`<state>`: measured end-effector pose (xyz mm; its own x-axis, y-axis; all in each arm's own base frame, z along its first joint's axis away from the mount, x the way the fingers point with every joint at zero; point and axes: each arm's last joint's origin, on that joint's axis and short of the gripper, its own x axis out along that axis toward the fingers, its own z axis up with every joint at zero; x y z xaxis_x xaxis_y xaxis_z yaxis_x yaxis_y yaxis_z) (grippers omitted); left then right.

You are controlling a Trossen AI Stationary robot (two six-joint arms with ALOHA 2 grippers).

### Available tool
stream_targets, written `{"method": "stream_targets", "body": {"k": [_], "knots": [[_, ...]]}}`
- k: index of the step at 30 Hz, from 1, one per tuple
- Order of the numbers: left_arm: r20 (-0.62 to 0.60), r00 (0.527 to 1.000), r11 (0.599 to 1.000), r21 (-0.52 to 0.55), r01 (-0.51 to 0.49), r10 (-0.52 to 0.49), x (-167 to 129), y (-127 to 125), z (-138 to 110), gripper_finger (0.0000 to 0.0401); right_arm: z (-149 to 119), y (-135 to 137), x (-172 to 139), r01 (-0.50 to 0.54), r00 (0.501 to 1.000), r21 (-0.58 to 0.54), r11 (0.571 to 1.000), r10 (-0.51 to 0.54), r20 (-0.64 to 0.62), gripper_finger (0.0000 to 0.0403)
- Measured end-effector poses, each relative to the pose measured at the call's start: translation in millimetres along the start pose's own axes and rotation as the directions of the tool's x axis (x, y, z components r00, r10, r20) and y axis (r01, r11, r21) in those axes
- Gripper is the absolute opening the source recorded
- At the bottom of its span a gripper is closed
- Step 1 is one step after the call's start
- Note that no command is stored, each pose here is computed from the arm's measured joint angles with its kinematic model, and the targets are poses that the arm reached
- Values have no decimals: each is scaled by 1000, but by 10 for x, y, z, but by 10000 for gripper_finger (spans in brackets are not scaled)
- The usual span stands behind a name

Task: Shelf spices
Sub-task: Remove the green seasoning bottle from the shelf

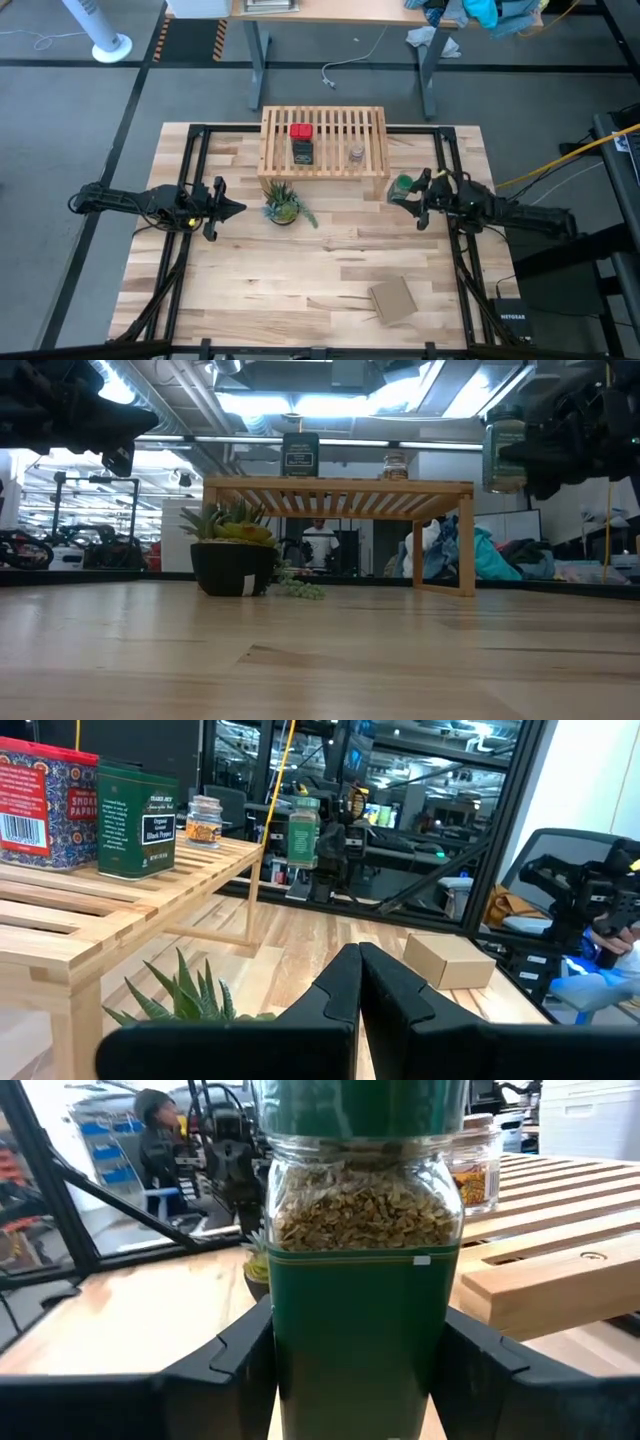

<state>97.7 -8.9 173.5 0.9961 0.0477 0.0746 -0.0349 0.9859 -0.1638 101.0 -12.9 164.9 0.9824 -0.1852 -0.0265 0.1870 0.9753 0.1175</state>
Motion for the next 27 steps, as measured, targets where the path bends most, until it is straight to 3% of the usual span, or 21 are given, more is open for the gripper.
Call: {"method": "stream_targets", "body": {"k": [11, 27], "knots": [[0, 1000, 999, 46, 0, 0, 0, 0, 0, 0, -79, 207, 120, 27, 997, -30, 999, -29, -65, 204], [-7, 1000, 999, 47, -1, 1, 0, 1, -7, 0, -173, 408, 434, 2, 999, -24, 1000, -3, -47, 204]]}}
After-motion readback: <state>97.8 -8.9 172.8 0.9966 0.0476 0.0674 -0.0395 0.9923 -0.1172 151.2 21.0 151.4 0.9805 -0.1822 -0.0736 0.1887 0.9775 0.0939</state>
